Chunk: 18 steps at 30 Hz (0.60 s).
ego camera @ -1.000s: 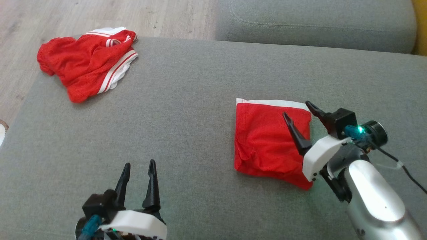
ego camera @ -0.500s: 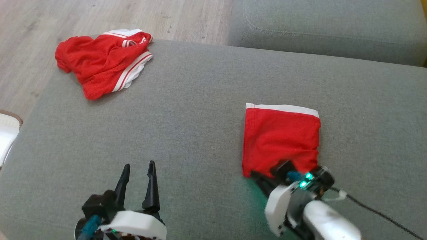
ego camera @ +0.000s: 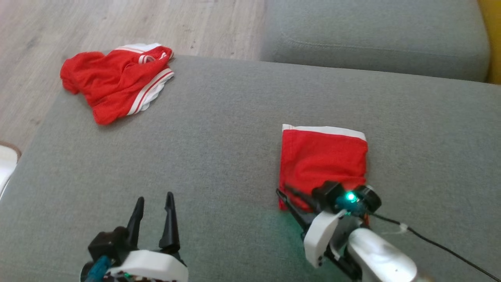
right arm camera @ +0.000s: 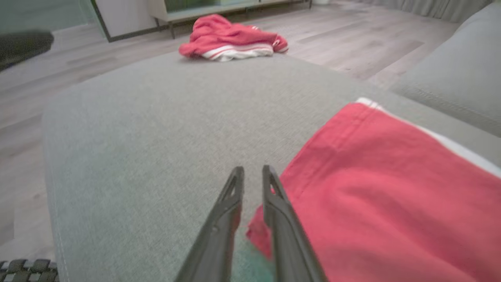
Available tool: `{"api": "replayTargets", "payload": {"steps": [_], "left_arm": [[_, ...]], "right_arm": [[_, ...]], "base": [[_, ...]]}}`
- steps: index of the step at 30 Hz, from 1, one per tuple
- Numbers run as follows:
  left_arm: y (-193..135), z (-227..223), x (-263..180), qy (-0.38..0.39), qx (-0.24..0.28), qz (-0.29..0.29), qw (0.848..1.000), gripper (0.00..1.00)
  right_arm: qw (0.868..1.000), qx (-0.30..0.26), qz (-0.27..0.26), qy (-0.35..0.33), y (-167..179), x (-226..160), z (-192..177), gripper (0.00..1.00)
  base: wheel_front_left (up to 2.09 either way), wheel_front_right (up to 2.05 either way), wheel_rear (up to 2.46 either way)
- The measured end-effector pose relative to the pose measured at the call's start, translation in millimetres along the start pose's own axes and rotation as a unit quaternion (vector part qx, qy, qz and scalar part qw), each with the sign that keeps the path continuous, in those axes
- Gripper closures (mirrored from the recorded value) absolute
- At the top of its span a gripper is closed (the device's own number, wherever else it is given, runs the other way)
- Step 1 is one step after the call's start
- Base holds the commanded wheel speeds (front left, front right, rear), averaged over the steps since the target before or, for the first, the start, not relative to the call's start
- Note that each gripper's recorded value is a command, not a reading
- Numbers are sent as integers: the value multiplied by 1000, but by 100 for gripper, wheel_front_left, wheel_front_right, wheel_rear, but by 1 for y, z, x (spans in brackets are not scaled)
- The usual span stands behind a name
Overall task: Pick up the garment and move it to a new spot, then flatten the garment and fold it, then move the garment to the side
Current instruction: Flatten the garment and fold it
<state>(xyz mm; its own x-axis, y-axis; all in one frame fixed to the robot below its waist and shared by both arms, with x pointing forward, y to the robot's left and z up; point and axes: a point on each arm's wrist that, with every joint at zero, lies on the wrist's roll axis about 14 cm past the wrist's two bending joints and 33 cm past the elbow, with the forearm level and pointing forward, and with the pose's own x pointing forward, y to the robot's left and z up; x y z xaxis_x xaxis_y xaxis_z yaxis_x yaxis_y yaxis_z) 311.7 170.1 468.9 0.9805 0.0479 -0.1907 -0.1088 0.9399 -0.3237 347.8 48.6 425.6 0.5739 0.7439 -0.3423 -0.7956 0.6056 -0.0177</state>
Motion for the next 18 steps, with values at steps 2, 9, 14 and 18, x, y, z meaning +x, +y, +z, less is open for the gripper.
{"api": "replayTargets", "payload": {"steps": [2,9,14,18], "left_arm": [[2,1,-1,-2,-1,4,1000,0],[2,5,-3,-13,9,-5,1000,0],[-5,7,-3,-20,17,-18,999,0],[-8,3,-5,-20,16,-26,999,0]], "right_arm": [[999,6,-17,-28,-10,-4,14,0],[987,33,-119,-102,-58,-37,41,0],[969,79,-202,-118,-81,-75,26,0],[952,108,-258,-128,-89,-107,11,0]], "base": [[0,0,0],[0,0,0],[0,0,0],[0,0,0]]}}
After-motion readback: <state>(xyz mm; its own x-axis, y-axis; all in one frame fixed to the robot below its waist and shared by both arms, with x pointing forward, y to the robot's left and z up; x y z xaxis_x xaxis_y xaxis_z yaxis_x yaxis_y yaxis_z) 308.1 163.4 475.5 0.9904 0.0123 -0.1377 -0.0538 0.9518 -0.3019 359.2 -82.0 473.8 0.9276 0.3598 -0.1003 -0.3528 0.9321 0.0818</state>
